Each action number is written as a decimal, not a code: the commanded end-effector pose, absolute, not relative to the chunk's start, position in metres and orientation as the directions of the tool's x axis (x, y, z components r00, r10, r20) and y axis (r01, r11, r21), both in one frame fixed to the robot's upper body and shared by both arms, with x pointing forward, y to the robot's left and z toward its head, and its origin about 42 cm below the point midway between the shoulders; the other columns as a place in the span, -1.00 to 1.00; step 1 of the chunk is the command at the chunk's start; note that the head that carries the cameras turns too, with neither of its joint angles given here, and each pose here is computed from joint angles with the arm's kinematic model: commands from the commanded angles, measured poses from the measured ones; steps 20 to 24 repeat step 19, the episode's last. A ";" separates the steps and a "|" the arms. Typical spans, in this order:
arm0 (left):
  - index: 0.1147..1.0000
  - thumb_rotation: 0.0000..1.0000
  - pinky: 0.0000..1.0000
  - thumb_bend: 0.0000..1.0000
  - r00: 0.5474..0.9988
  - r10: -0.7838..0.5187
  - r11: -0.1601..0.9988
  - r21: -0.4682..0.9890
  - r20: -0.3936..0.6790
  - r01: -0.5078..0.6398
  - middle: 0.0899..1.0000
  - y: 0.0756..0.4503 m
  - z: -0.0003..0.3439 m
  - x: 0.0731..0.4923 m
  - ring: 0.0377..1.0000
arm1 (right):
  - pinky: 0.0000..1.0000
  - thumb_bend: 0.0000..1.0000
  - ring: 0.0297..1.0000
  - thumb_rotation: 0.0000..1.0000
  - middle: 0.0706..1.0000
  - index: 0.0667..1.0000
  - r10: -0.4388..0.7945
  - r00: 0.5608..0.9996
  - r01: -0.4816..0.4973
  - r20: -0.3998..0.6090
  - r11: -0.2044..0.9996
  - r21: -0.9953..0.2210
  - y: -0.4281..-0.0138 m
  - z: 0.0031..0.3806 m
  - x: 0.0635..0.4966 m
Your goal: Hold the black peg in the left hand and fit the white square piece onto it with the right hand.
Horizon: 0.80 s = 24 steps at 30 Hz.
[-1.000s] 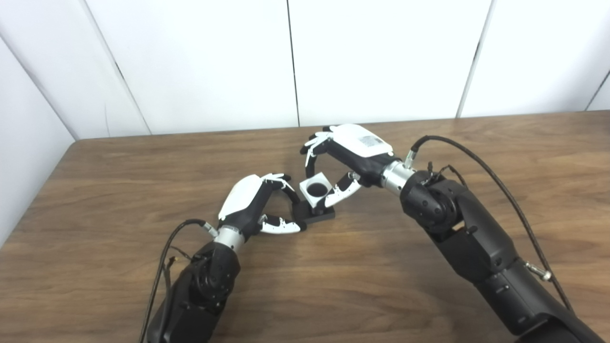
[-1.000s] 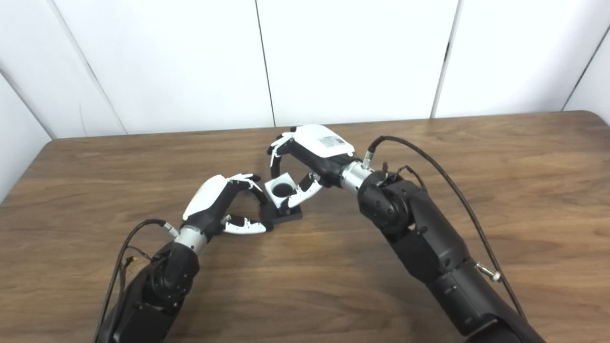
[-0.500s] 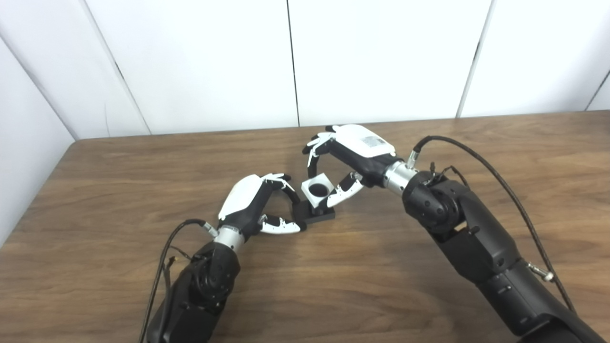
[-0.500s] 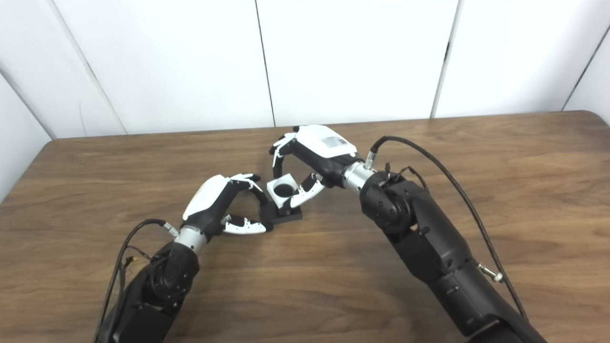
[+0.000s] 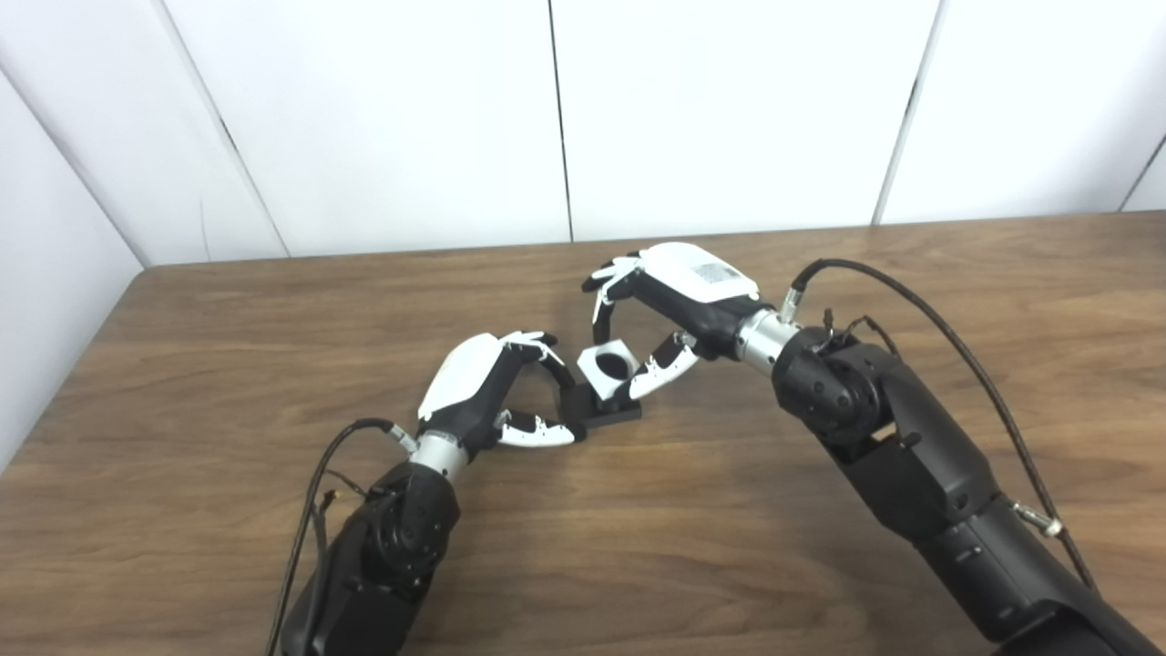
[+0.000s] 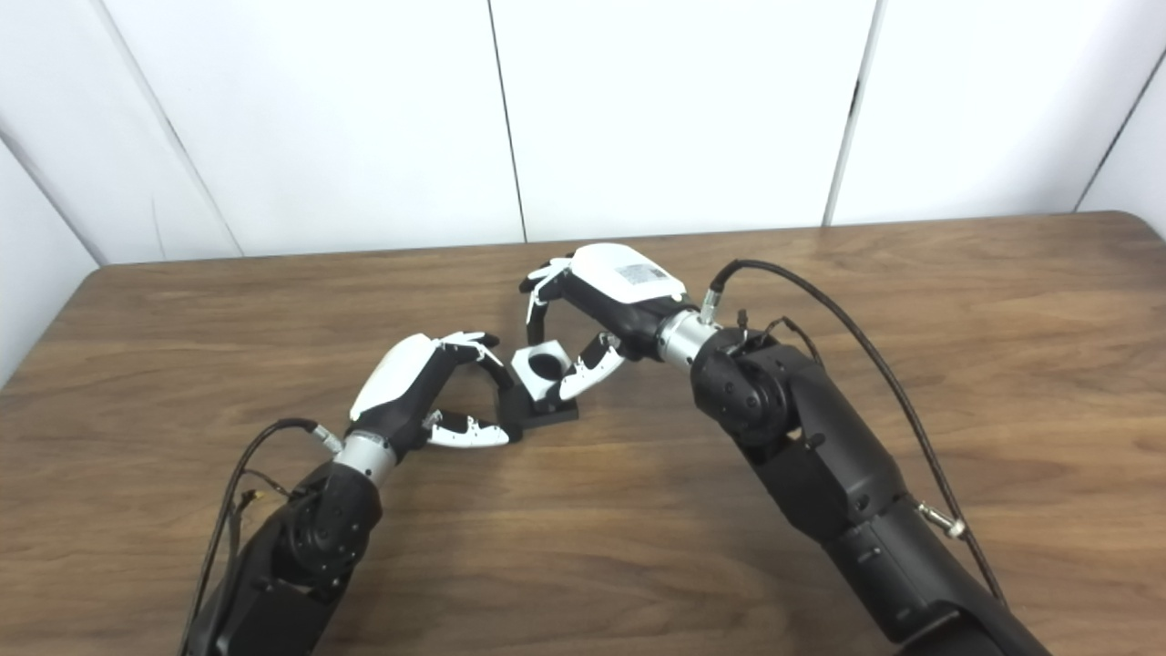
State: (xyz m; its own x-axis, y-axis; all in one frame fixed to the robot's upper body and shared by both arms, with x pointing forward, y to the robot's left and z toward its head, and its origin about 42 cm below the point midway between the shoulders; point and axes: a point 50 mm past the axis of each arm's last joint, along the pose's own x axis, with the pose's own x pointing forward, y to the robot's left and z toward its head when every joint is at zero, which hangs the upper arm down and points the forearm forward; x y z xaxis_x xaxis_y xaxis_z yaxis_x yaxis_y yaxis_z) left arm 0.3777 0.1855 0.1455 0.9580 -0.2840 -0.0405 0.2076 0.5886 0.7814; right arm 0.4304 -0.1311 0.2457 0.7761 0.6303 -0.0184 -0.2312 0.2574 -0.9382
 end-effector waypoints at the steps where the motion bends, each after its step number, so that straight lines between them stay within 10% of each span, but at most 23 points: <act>1: -0.16 -0.85 0.89 0.03 0.961 -0.262 0.541 0.811 -0.089 0.222 0.70 0.195 0.138 0.375 0.84 | 0.89 0.67 0.84 -0.43 0.75 0.40 0.636 0.772 -0.185 0.014 0.246 -0.951 -0.131 0.269 0.434; 24: -0.16 -0.84 0.92 0.03 0.960 -0.264 0.545 0.808 -0.091 0.226 0.70 0.196 0.137 0.375 0.85 | 0.98 0.87 0.92 -0.34 0.83 0.64 0.613 0.790 -0.212 -0.019 0.244 -0.946 -0.137 0.268 0.434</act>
